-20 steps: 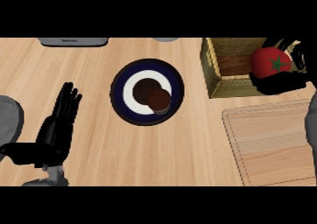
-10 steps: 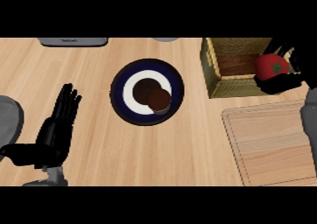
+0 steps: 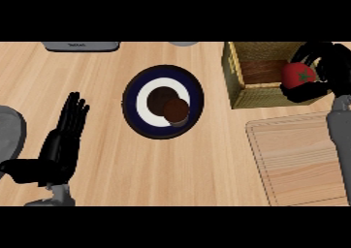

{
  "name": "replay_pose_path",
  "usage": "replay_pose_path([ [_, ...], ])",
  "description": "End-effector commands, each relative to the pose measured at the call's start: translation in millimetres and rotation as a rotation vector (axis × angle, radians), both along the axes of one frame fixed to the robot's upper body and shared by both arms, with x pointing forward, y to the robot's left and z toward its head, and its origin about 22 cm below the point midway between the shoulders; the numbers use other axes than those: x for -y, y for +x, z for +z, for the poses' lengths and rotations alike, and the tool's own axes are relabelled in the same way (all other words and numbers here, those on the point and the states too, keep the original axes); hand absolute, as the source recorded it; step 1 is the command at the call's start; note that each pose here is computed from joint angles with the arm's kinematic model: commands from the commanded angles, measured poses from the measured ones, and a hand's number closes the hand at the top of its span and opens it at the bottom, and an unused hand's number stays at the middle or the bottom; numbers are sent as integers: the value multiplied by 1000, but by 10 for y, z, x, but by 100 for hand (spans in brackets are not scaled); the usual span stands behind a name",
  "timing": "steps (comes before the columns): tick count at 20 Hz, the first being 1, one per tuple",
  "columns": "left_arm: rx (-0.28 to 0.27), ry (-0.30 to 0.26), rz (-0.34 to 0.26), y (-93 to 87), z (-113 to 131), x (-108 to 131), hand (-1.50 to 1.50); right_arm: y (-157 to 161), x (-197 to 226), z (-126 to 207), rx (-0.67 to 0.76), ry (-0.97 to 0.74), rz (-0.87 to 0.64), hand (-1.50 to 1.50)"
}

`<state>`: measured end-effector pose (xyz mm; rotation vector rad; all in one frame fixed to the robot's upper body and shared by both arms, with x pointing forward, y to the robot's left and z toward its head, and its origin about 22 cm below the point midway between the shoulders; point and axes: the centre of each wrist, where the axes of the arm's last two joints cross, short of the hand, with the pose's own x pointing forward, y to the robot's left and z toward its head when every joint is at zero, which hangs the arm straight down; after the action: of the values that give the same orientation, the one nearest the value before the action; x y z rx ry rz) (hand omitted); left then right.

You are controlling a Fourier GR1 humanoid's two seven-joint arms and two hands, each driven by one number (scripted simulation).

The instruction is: Pick the tomato from the cutting board and place it in the basket

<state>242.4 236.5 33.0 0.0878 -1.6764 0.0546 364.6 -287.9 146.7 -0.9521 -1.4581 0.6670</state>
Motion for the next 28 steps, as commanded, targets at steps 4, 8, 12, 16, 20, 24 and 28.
replay_pose_path([
  [4,-17,-7,-4,37,41,29,0,228,228,-114,-39,59,-97,150],
  [8,10,3,-7,197,-106,-66,0,179,159,-93,-47,20,-32,-150],
  [12,-18,16,1,-59,-20,8,0,221,320,-257,4,89,-29,-150],
  [16,-15,-3,-2,-104,-73,-28,0,208,308,-245,129,159,-13,-150],
  [20,13,5,5,70,56,-19,0,233,355,-30,251,169,-48,-150],
  [24,4,3,-9,-81,-52,40,0,226,474,114,328,173,-120,-150],
  [28,-5,0,18,58,94,-17,0,-37,829,436,319,150,-178,-150],
])
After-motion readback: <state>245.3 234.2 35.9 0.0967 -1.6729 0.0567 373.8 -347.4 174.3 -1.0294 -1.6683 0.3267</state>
